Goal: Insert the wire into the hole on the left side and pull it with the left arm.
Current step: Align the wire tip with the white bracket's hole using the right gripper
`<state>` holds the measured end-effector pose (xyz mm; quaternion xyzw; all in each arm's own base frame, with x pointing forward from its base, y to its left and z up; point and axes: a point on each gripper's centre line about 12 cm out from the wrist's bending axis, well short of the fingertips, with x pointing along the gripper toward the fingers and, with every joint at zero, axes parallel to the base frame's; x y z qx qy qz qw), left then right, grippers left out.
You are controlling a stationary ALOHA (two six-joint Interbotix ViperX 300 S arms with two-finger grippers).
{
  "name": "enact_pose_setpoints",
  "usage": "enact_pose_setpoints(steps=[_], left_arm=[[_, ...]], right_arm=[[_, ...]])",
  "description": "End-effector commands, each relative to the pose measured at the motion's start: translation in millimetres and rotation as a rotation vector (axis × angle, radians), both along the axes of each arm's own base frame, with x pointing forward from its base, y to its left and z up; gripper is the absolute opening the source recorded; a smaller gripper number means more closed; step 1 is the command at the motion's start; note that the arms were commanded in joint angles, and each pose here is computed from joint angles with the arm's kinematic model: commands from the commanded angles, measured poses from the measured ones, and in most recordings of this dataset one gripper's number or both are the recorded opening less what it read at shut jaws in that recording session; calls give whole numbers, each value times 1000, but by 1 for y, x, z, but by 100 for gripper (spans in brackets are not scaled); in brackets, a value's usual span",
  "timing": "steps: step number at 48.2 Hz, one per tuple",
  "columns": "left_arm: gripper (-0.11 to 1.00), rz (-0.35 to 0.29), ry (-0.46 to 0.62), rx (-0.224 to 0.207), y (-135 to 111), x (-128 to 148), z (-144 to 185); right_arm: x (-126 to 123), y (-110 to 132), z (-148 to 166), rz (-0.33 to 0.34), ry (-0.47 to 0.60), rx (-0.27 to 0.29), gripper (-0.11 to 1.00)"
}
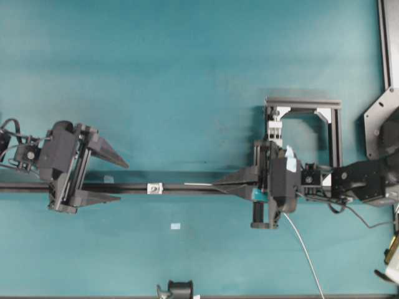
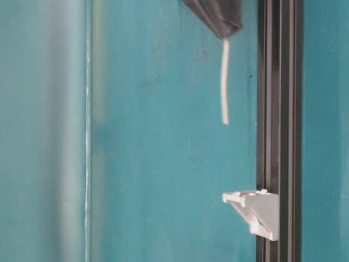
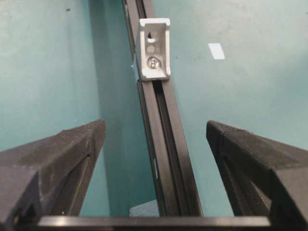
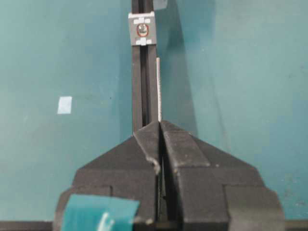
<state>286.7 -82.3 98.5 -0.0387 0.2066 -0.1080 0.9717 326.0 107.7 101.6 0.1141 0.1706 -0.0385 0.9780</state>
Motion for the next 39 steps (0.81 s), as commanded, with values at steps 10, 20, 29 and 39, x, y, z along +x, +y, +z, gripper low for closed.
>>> enact_pose_setpoints(steps=[10,20,29,39], left_arm=[[70,-3,-12,-4,-5,11,-4],[70,-1,-31,-8,-5,14,-7],[70,-1,-37,-9,-5,15,-5],[70,-2,-43,-11,-6,17,-4]], right_arm=[[8,6,4,3,-28,5,2],[8,4,-1,-8,-32,-8,2],[9,3,-5,-12,-34,-17,2],[9,2,-7,-17,-36,-22,2]])
